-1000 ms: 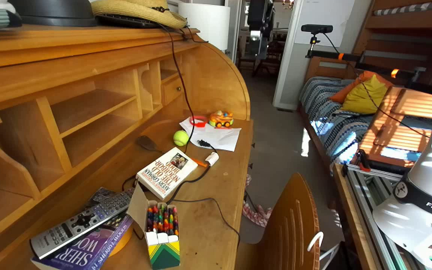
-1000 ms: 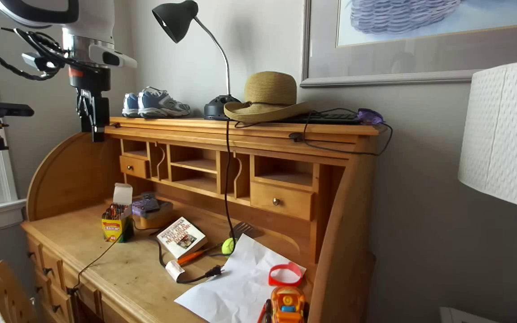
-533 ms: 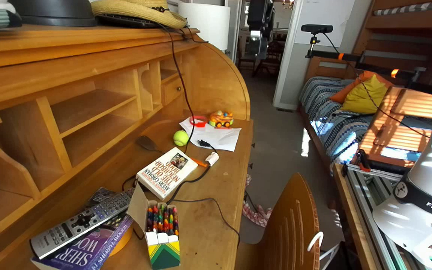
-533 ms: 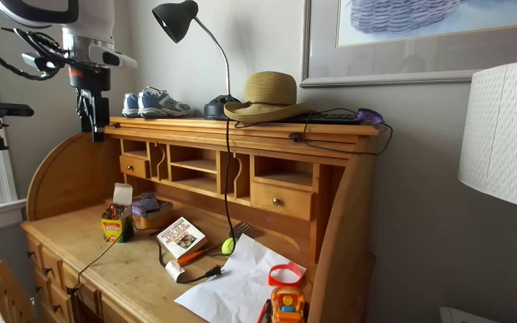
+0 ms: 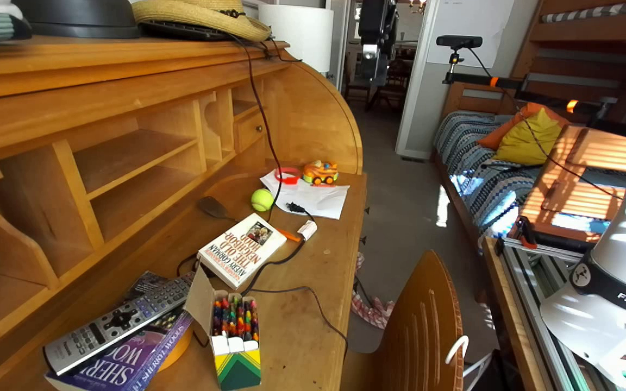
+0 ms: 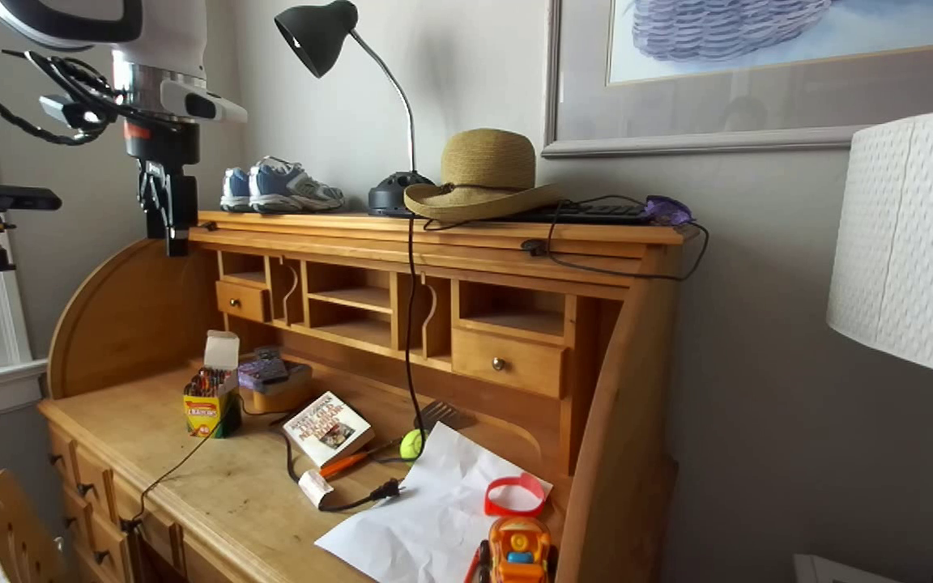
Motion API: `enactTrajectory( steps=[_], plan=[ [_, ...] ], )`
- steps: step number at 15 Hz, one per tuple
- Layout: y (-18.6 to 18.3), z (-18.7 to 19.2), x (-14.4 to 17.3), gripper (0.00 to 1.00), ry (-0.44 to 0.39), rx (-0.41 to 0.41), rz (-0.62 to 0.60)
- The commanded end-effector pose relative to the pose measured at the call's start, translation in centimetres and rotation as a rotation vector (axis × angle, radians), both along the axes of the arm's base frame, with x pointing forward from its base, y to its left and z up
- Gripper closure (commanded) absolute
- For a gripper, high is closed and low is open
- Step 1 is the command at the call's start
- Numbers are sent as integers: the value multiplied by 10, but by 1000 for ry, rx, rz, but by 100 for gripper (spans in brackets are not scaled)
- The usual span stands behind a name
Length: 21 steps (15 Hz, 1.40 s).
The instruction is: Put the cable on the top
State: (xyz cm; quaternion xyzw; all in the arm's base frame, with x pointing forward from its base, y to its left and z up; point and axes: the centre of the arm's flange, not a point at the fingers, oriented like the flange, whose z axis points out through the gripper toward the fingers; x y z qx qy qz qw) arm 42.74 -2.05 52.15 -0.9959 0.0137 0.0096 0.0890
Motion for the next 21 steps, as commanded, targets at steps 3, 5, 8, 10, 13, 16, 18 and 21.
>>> enactTrajectory(
  steps=[3, 5, 8, 10, 13, 16, 18, 21],
  plan=[
    [0, 0, 0, 0, 0, 0, 0],
    [0, 0, 0, 0, 0, 0, 0],
    [-8, -14, 10, 0, -8, -43, 82],
    [-20, -34, 24, 0, 41, -147, 85],
    [-34, -75, 51, 0, 89, -311, 27],
    [-41, -112, 73, 0, 142, -422, -34],
    [-49, -136, 78, 0, 196, -469, -81],
    [-64, -156, 79, 0, 257, -483, -165]
  ],
)
